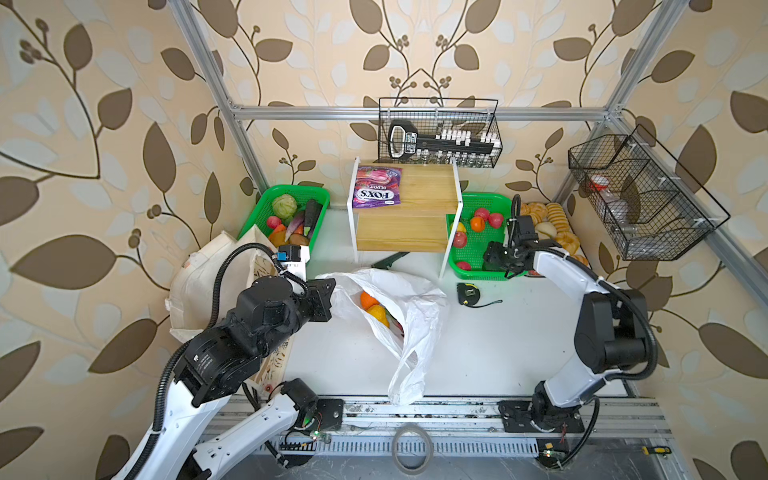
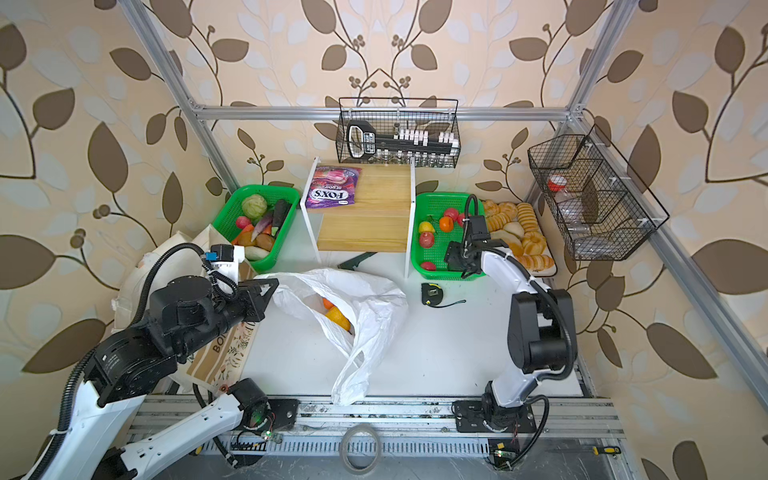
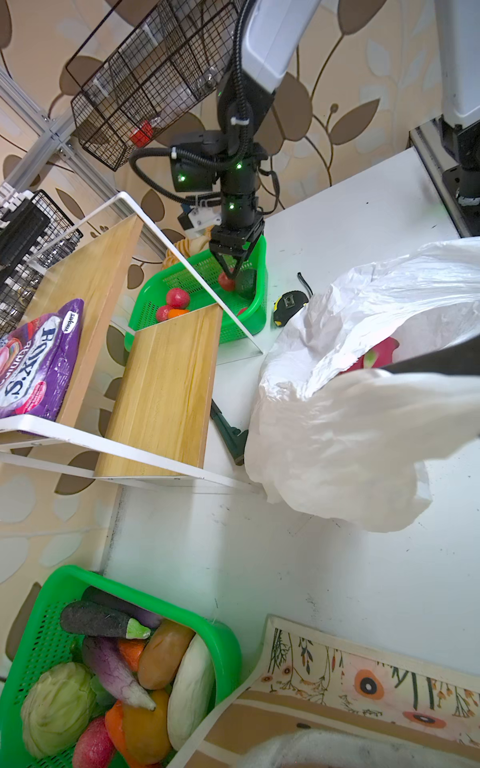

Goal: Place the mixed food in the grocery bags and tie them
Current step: 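Move the right gripper back over the green fruit basket, then grasp the red apple in the green basket with the right gripper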

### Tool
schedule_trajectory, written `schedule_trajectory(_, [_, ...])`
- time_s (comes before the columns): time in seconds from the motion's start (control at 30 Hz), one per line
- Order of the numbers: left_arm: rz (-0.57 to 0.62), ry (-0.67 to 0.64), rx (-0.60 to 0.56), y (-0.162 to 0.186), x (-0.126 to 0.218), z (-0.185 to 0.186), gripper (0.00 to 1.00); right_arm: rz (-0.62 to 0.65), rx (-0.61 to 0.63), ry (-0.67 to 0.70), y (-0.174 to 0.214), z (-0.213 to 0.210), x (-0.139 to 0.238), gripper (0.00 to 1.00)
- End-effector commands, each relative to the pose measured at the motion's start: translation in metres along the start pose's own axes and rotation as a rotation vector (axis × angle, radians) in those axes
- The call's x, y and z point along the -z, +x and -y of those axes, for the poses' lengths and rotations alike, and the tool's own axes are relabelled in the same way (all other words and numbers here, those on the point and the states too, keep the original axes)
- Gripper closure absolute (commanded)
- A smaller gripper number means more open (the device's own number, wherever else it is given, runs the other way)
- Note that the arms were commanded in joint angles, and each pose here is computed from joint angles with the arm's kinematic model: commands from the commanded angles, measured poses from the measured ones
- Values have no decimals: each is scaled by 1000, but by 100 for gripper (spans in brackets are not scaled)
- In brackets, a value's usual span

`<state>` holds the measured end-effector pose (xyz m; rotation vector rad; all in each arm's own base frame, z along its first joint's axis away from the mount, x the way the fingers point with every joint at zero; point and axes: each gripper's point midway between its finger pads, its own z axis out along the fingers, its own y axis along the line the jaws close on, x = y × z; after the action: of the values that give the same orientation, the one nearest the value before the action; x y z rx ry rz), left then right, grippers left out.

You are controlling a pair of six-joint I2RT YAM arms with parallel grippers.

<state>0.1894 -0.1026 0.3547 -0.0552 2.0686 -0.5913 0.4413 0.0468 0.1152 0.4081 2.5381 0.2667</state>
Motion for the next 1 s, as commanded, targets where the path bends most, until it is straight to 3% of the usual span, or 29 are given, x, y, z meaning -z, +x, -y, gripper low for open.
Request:
schedule_trajectory(0.0, [47,-13,-26,-9,-3,0,100,-7,19,-200,-18,-47,-14,28])
schedule_trajectory(0.23, [24,27,-93,-18,-26,20,100,13,45,-213,-50,-82,-62,26])
schedule_trajectory(0.5, [-22,28,-172,-26,-58,37,100,-2,78,-104,-62,-79,-103,25])
schedule_trajectory(0.87, [-46,52,-168,-23,-67,43,100,-63,143,-75,-45,-72,-128,35])
schedule_trajectory(0.97, [-36,50,-156,-25,-62,42,100,-71,143,-90,-44,-71,-133,47])
